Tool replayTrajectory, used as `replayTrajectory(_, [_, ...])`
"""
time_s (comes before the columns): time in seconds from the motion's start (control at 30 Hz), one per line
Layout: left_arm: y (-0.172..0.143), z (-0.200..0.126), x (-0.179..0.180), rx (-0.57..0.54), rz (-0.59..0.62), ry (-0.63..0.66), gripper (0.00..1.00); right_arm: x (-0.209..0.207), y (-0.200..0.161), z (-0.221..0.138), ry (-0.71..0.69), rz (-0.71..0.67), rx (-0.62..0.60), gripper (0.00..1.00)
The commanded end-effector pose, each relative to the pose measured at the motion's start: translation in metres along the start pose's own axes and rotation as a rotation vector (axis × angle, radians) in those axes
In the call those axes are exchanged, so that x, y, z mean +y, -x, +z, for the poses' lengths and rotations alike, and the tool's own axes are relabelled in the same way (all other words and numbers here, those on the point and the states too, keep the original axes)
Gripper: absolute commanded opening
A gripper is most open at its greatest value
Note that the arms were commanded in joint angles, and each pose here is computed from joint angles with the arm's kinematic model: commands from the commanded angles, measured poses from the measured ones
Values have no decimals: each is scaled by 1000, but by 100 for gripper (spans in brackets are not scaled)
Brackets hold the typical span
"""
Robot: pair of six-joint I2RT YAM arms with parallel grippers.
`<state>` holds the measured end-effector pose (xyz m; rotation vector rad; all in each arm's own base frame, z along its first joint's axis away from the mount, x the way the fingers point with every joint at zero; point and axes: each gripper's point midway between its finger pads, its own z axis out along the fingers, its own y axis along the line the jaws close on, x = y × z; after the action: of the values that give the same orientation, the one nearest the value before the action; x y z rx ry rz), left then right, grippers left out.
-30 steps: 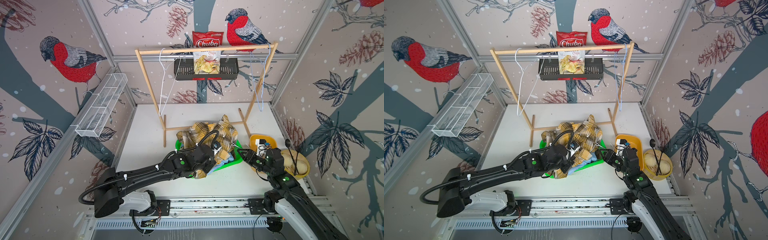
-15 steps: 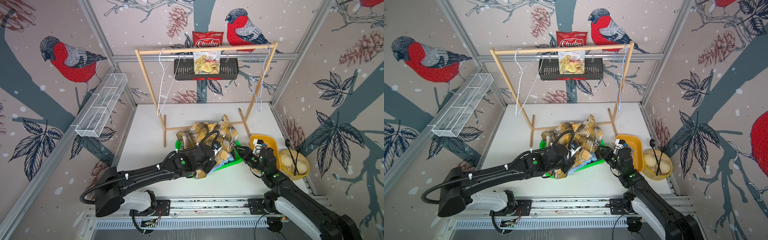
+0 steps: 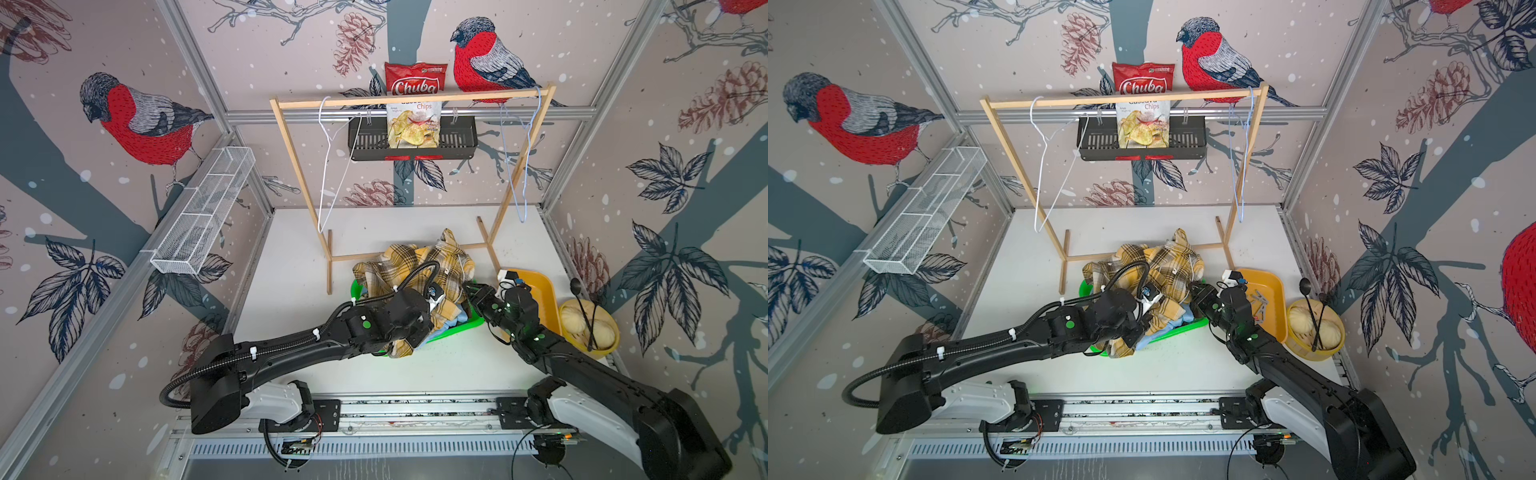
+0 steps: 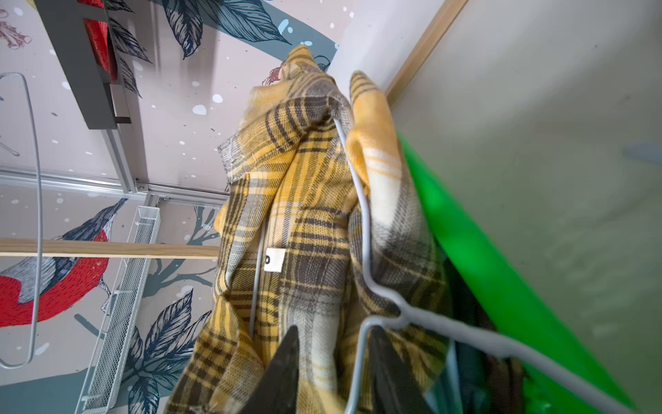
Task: Remove the clothespins securing long-sleeve shirts to the hanger
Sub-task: Remove the long-sleeve shirt from the hanger.
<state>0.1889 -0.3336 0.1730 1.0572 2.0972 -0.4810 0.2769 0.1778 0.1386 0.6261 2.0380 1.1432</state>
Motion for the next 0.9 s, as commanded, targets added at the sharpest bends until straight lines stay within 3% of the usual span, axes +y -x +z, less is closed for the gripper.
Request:
replayTrajectory(0.0, [6,-2,-3,-18,-11,-17,0,-18,0,-1,-89,53,-48,36])
replayTrajectory(0.43, [5,-9,-12,-31,5,-13,0,-30,18,6,-121,105,-147,39])
replayTrajectory(0.87, [-10,-10,-20,-3,1,-41,0,-19,41,16,-60,100,-216,38])
